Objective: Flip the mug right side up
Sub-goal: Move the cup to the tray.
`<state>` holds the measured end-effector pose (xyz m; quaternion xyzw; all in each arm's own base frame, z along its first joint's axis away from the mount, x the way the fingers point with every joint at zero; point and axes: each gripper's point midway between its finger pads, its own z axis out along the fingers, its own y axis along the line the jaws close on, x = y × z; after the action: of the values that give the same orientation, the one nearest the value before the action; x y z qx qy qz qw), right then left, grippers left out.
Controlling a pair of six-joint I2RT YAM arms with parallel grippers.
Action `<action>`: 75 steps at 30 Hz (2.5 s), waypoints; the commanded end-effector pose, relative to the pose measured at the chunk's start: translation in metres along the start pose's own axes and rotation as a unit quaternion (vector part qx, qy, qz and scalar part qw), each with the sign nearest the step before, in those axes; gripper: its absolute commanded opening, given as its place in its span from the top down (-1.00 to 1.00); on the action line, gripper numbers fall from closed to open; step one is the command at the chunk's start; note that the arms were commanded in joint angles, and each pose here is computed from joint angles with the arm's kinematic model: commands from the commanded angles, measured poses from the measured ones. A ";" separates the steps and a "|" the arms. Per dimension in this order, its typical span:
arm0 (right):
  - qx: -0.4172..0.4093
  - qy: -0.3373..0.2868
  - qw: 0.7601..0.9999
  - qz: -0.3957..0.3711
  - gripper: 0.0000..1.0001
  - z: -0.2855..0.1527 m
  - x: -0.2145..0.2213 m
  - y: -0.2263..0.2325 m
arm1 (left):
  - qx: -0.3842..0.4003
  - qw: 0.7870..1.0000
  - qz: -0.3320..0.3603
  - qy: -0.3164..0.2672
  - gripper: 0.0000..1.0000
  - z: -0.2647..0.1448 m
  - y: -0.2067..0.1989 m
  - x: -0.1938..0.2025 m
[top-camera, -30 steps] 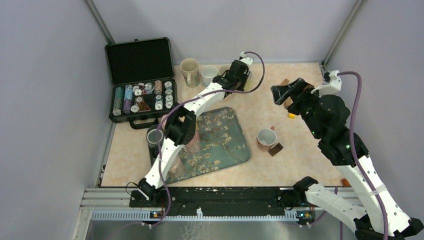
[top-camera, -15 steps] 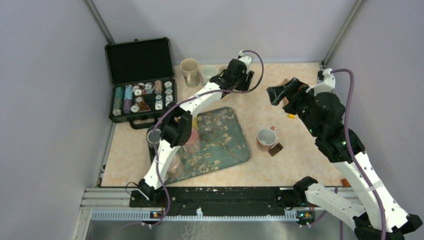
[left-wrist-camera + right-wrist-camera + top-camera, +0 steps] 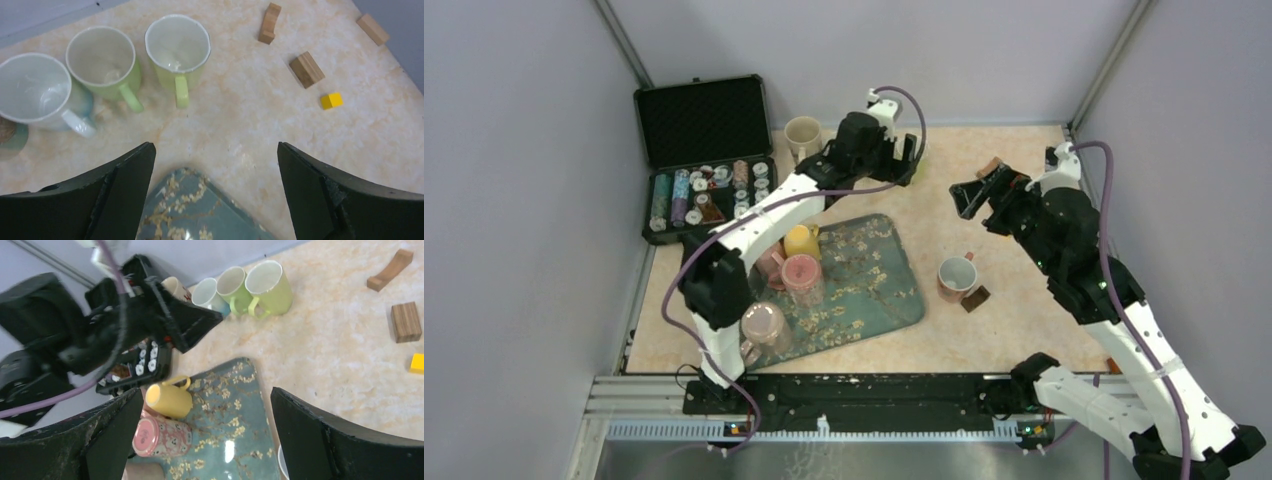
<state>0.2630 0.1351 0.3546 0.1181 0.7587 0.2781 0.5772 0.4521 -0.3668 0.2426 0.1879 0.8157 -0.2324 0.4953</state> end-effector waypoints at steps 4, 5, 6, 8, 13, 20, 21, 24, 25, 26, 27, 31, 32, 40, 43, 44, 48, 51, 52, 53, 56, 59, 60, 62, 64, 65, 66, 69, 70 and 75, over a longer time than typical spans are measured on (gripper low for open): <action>-0.010 0.031 0.999 -0.018 -0.98 0.012 0.021 -0.001 | 0.002 1.000 -0.027 -0.008 -0.97 -0.088 0.004 0.005; -0.005 0.039 0.999 -0.020 -0.98 0.015 0.026 -0.003 | -0.013 1.000 -0.028 -0.003 -0.97 -0.097 0.010 0.011; -0.004 0.048 0.999 -0.021 -0.98 0.018 0.031 -0.005 | -0.020 0.999 -0.030 0.000 -0.97 -0.108 0.013 0.015; 0.000 0.067 0.998 -0.020 -0.98 0.024 0.043 -0.008 | -0.027 0.999 -0.031 0.008 -0.97 -0.128 0.016 0.024; -0.006 0.100 0.995 -0.012 -0.98 0.036 0.068 -0.011 | -0.072 0.996 -0.041 0.029 -0.97 -0.176 0.035 0.046; 0.005 0.131 0.991 -0.019 -0.98 0.048 0.087 -0.018 | -0.146 0.983 -0.067 0.083 -0.97 -0.234 0.063 0.096; 0.003 0.132 0.991 -0.019 -0.98 0.049 0.088 -0.017 | -0.151 0.982 -0.073 0.089 -0.97 -0.241 0.065 0.102; -0.003 0.137 0.990 -0.019 -0.98 0.052 0.091 -0.015 | -0.156 0.978 -0.092 0.100 -0.97 -0.256 0.070 0.118; -0.004 0.139 0.990 -0.018 -0.98 0.053 0.093 -0.015 | -0.158 0.977 -0.097 0.105 -0.97 -0.259 0.072 0.124; -0.006 0.142 0.990 -0.018 -0.98 0.054 0.095 -0.015 | -0.159 0.976 -0.103 0.111 -0.97 -0.261 0.074 0.131; -0.008 0.144 0.989 -0.018 -0.98 0.055 0.097 -0.014 | -0.157 0.975 -0.109 0.117 -0.97 -0.263 0.075 0.136; -0.008 0.148 0.989 -0.018 -0.98 0.056 0.100 -0.016 | -0.145 0.970 -0.138 0.135 -0.97 -0.265 0.078 0.155; -0.007 0.149 0.989 -0.018 -0.98 0.056 0.101 -0.017 | -0.142 0.969 -0.146 0.139 -0.97 -0.265 0.078 0.159; -0.006 0.145 0.989 -0.018 -0.98 0.053 0.102 -0.020 | -0.120 0.961 -0.185 0.170 -0.97 -0.258 0.076 0.185; -0.005 0.143 0.990 -0.018 -0.98 0.051 0.102 -0.021 | -0.097 0.962 -0.189 0.175 -0.97 -0.253 0.069 0.188; -0.005 0.143 0.989 -0.019 -0.98 0.051 0.102 -0.021 | -0.087 0.963 -0.188 0.173 -0.97 -0.252 0.066 0.188; -0.003 0.145 0.989 -0.020 -0.98 0.050 0.103 -0.023 | -0.058 0.961 -0.193 0.189 -0.97 -0.246 0.056 0.190; -0.002 0.143 0.990 -0.019 -0.98 0.049 0.103 -0.024 | -0.035 0.954 -0.204 0.217 -0.97 -0.245 0.047 0.197; -0.002 0.143 0.990 -0.018 -0.98 0.048 0.103 -0.024 | -0.026 0.952 -0.208 0.224 -0.97 -0.244 0.043 0.199; -0.001 0.141 0.990 -0.018 -0.98 0.047 0.103 -0.025 | -0.020 0.951 -0.211 0.224 -0.97 -0.243 0.041 0.199; 0.001 0.142 0.990 -0.018 -0.98 0.046 0.104 -0.027 | -0.001 0.953 -0.214 0.217 -0.97 -0.240 0.035 0.197; 0.004 0.142 0.990 -0.019 -0.98 0.045 0.104 -0.028 | 0.023 0.952 -0.217 0.216 -0.97 -0.235 0.022 0.194; 0.005 0.142 0.990 -0.019 -0.98 0.044 0.104 -0.029 | 0.030 0.952 -0.215 0.216 -0.97 -0.232 0.017 0.193; 0.007 0.140 0.990 -0.020 -0.98 0.043 0.103 -0.030 | 0.045 0.952 -0.211 0.217 -0.97 -0.226 0.004 0.192; 0.010 0.137 0.990 -0.021 -0.98 0.042 0.102 -0.031 | 0.060 0.952 -0.204 0.222 -0.97 -0.218 -0.011 0.194; 0.011 0.138 0.990 -0.022 -0.98 0.042 0.103 -0.032 | 0.068 0.951 -0.199 0.225 -0.97 -0.213 -0.019 0.196; 0.011 0.137 0.990 -0.022 -0.98 0.042 0.103 -0.032 | 0.076 0.952 -0.194 0.225 -0.97 -0.207 -0.027 0.197; 0.015 0.137 0.990 -0.023 -0.98 0.040 0.103 -0.034 | 0.091 0.950 -0.184 0.234 -0.97 -0.192 -0.045 0.201; 0.015 0.137 0.990 -0.023 -0.98 0.040 0.103 -0.034 | 0.091 0.952 -0.178 0.233 -0.97 -0.189 -0.048 0.200; 0.020 0.138 0.990 -0.028 -0.98 0.037 0.103 -0.037 | 0.065 0.962 -0.144 0.225 -0.97 -0.196 -0.041 0.184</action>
<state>0.2734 0.1728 0.2389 0.0667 0.8445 0.2665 0.4598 0.1831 -0.2685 0.1211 0.1391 0.9276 -0.3009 0.1723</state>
